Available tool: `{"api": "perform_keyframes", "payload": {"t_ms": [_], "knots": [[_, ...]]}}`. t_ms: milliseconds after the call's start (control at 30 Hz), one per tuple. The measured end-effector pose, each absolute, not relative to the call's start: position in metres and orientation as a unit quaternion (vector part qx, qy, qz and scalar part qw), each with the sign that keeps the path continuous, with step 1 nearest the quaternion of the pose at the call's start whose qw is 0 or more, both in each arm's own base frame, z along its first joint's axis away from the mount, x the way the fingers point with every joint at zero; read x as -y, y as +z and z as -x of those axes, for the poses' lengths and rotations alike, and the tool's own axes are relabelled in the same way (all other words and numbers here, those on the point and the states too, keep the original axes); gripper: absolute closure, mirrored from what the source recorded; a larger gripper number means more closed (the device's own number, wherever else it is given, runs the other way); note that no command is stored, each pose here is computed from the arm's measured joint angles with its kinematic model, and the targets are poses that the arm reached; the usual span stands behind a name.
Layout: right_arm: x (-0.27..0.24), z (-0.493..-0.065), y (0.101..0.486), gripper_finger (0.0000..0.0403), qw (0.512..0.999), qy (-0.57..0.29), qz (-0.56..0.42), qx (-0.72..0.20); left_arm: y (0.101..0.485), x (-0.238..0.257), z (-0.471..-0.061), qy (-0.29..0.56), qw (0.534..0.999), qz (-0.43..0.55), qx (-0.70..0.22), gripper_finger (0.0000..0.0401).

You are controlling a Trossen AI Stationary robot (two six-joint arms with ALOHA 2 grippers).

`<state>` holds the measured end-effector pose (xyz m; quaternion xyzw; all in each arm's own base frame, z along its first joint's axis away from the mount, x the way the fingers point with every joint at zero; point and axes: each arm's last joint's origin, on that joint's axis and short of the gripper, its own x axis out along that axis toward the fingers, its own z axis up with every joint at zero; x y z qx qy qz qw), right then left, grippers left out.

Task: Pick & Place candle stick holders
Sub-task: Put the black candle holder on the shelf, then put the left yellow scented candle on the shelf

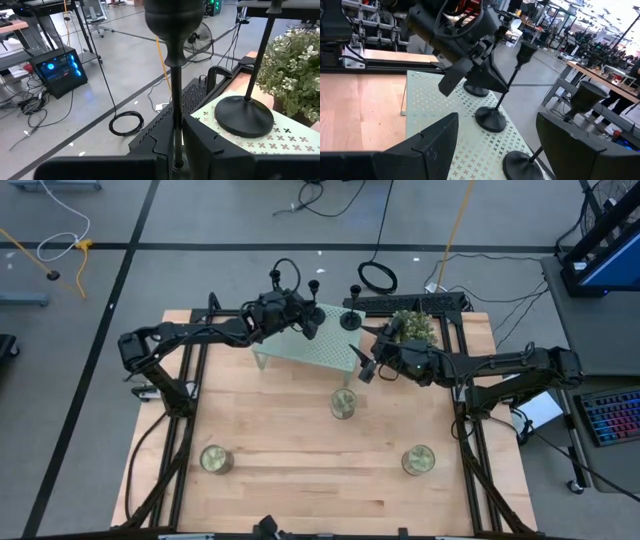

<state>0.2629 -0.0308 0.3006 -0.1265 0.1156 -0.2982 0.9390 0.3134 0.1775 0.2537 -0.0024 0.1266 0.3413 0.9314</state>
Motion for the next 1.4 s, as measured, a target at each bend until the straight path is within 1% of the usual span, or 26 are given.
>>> {"api": "perform_keyframes", "payload": {"t_ms": [133,333,467,567,700,833,933,1033,1267,1400], "knots": [[0.03,-0.263,0.297,0.014,0.944,-0.273,0.128,-0.133,0.253,-0.177,-0.313,0.341,0.931,0.003,-0.129,0.0356],[0.026,-0.264,0.293,0.014,0.958,-0.223,0.115,-0.142,0.247,-0.176,-0.312,0.337,0.927,0.0,-0.163,0.0355],[0.022,-0.264,0.292,0.014,0.959,-0.21,0.117,-0.147,0.246,-0.176,-0.312,0.327,0.929,-0.001,-0.17,0.0351],[0.018,-0.264,0.29,0.014,0.96,-0.203,0.119,-0.155,0.247,-0.176,-0.312,0.325,0.93,-0.009,-0.172,0.0327],[0.014,-0.264,0.291,0.014,0.961,-0.195,0.12,-0.153,0.246,-0.174,-0.312,0.324,0.93,0.0,-0.177,0.0272],[0.01,-0.264,0.291,0.014,0.963,-0.188,0.121,-0.152,0.243,-0.165,-0.309,0.309,0.925,-0.004,-0.221,0.0219],[0.009,-0.264,0.291,0.014,0.963,-0.187,0.122,-0.152,0.249,-0.152,-0.306,0.288,0.925,-0.022,-0.247,0.0192],[0.009,-0.264,0.291,0.014,0.963,-0.187,0.122,-0.152,0.262,-0.133,-0.298,0.265,0.927,-0.03,-0.263,0.018],[0.009,-0.264,0.291,0.014,0.963,-0.187,0.123,-0.152,0.295,-0.08,-0.266,0.197,0.932,-0.053,-0.298,0.0178],[0.009,-0.264,0.291,0.014,0.963,-0.187,0.123,-0.152,0.307,-0.055,-0.247,0.171,0.934,-0.028,-0.311,0.0178]]}}
